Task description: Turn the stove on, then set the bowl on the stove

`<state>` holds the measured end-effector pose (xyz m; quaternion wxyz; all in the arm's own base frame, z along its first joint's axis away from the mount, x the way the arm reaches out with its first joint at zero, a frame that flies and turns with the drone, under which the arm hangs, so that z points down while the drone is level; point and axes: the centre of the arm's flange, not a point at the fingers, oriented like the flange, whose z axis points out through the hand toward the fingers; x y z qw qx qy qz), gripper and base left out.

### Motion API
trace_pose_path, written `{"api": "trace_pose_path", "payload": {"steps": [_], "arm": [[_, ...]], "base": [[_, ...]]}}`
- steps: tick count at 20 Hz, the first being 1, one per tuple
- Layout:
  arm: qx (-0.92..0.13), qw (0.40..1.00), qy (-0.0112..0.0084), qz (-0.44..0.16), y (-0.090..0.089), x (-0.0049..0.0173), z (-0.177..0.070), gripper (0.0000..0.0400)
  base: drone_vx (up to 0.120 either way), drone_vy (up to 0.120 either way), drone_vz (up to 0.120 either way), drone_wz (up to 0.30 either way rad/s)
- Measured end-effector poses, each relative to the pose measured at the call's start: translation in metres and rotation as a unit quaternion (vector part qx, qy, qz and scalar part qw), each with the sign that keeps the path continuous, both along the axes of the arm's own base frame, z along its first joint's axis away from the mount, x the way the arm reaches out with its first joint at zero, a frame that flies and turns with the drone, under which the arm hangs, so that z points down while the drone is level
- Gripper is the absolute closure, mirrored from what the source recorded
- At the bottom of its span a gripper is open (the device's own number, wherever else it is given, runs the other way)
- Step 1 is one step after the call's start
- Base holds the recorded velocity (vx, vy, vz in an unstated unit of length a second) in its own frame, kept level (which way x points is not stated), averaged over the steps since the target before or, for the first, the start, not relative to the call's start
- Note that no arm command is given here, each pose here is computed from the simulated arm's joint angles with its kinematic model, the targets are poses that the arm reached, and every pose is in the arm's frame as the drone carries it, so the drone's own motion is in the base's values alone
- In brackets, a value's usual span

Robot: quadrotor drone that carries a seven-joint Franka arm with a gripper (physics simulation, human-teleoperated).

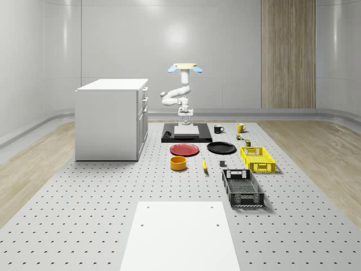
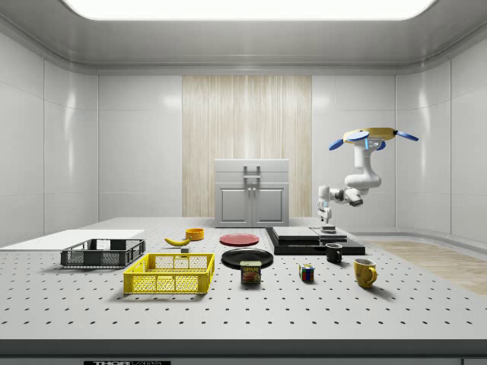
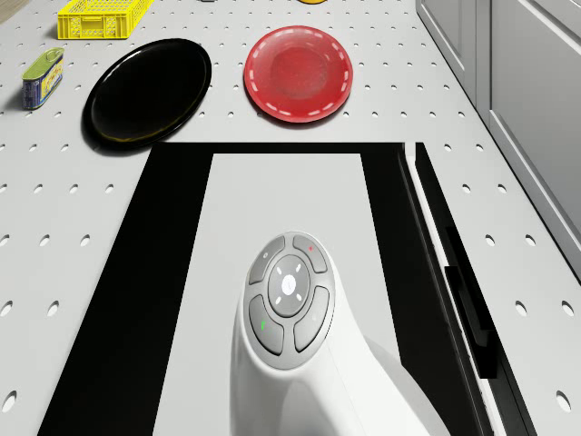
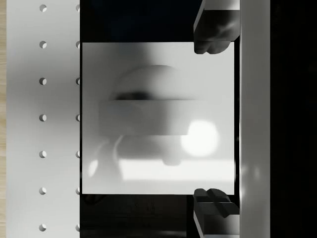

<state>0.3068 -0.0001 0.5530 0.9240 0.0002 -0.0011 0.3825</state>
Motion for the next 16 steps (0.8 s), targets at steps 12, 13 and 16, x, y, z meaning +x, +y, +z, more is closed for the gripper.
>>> {"api": "trace_pose_path", "payload": {"steps": [12,13,16], "arm": [[0.0,1.0,0.0,0.0,-0.011,0.0,0.02,0.0],[0.0,1.0,0.0,0.0,-0.011,0.0,0.023,0.0],[0.0,1.0,0.0,0.0,-0.011,0.0,0.029,0.0]], "base": [[0.0,0.0,0.0,0.0],[0.0,0.0,0.0,0.0],[0.0,0.0,0.0,0.0]]}}
